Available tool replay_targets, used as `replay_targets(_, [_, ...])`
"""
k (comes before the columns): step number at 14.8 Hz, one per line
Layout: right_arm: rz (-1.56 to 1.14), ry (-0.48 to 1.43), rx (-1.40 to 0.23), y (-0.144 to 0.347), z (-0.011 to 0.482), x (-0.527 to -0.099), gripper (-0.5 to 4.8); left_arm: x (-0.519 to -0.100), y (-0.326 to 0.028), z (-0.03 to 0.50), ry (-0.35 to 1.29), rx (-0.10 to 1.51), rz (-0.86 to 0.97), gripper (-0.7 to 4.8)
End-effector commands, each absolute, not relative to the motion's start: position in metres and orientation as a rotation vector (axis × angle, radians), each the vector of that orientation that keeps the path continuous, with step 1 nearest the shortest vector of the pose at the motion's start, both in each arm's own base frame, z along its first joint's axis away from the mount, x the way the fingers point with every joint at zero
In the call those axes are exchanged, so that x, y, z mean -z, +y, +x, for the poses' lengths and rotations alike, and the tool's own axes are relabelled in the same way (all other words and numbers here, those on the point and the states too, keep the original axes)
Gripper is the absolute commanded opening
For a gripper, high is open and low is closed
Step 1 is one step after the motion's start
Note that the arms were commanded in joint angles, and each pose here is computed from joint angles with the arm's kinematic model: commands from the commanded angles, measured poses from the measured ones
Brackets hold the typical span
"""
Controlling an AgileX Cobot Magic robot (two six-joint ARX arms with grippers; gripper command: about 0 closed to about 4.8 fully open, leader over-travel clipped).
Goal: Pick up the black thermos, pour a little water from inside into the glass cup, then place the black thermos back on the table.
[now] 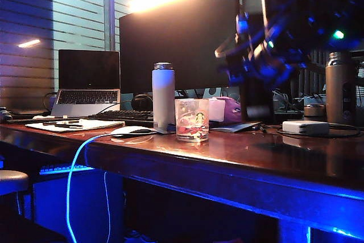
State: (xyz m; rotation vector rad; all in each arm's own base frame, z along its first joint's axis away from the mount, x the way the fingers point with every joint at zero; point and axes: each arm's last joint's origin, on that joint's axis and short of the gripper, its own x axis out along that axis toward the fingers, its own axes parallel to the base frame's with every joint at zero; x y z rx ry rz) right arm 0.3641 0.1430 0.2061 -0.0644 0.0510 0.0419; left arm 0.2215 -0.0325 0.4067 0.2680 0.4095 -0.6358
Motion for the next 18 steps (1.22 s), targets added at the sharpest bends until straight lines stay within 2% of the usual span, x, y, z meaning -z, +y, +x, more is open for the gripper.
replay_targets(1, [-0.055,-0.018,-0.037,0.148,0.375,-0.235,0.1,-0.41,-0.033,0.22,0.388,0.637,0.269,-0.05])
replay_targets(11, [-0.236,0.044,-0.05,0.162,0.408,-0.231,0.1,-0.41,-0.033,0.22,0.389,0.637,0.269,-0.05])
replay_targets(18, [-0.404,0.051,-0.08,0.165,0.412,-0.228,0.1,-0.41,-0.033,0.22,0.389,0.637,0.269,-0.05])
